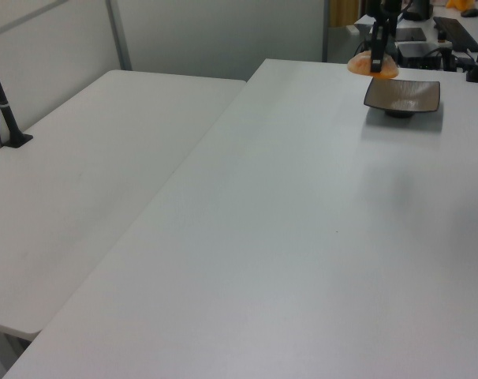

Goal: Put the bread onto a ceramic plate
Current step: 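Carry the bread roll over to the dark square plate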

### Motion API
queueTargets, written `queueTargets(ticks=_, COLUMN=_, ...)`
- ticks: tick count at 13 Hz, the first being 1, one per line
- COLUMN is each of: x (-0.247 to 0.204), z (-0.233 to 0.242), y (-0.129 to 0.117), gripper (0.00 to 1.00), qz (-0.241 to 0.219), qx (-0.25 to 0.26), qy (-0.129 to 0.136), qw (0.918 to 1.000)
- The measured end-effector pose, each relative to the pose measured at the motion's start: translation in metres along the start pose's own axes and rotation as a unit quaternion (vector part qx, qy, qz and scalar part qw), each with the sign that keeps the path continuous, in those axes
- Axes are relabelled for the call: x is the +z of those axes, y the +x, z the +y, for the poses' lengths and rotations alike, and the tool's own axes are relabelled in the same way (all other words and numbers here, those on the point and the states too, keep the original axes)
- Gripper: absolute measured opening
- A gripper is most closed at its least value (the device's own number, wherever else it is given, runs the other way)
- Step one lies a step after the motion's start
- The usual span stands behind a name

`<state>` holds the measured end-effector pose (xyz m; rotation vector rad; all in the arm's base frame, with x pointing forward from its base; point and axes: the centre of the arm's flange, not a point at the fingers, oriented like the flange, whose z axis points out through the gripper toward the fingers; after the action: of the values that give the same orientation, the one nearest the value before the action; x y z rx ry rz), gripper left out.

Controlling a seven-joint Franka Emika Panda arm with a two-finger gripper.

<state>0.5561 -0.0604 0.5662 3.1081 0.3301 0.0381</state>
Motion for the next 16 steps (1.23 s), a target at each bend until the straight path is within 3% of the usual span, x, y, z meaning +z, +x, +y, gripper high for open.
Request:
queueTargets(ticks=4, x=0.017, z=0.069, y=-0.015, gripper=0.26, qz=0.004, qx=-0.020, qy=-0.002, qw=0.9998)
queueTargets(ticks=10, x=0.093, z=0.184, y=-0.033, gripper=0.26, qz=0.009, qx=-0.044, qy=-0.012, qw=0.9989)
queueTargets(ticks=16, x=0.149, z=0.238, y=-0.050, gripper=0.26, qz=-0.002, qx=-0.055, qy=-0.019, qw=0.9983)
